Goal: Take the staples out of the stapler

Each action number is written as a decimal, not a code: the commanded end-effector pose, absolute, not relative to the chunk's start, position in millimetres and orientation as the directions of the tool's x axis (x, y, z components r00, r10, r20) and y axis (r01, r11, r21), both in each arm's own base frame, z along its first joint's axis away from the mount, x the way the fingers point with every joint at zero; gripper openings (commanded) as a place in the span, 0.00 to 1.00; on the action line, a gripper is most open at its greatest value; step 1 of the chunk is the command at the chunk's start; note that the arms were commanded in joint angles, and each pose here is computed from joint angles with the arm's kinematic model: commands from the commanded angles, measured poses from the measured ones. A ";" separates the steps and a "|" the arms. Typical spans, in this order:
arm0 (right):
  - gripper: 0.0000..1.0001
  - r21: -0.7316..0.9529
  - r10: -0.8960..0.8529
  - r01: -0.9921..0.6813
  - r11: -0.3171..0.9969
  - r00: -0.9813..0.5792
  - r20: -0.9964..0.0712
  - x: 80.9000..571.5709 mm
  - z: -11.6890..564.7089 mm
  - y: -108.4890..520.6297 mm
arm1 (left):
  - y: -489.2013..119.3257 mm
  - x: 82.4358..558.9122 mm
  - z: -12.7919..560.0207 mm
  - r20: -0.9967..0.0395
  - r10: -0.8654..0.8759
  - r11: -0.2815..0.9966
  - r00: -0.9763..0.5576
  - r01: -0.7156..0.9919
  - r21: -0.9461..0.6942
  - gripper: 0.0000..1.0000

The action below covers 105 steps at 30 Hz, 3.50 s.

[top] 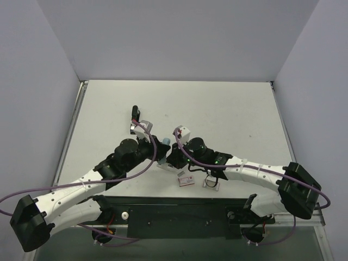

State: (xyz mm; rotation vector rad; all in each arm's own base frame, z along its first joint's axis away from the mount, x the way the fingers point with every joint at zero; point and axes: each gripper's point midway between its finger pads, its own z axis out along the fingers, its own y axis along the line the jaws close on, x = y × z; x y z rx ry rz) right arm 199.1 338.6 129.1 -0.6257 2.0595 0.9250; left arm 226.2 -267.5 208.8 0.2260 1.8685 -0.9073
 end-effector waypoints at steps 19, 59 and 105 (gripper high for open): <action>0.00 0.595 -0.045 -0.690 0.411 -0.668 -0.743 179.9 125.8 387.2 | -272.5 273.7 243.8 -0.872 -0.348 0.725 -0.346 0.490 -0.484 0.00; 0.00 0.513 -0.025 -0.693 0.507 -0.606 -0.795 183.8 147.2 347.8 | -271.2 253.2 260.5 -0.840 -0.385 0.654 -0.383 0.529 -0.541 0.00; 0.00 0.513 0.099 -0.720 0.468 -0.534 -0.840 130.4 207.5 301.8 | -268.4 162.7 303.8 -0.712 -0.461 0.289 -0.529 0.670 -0.684 0.00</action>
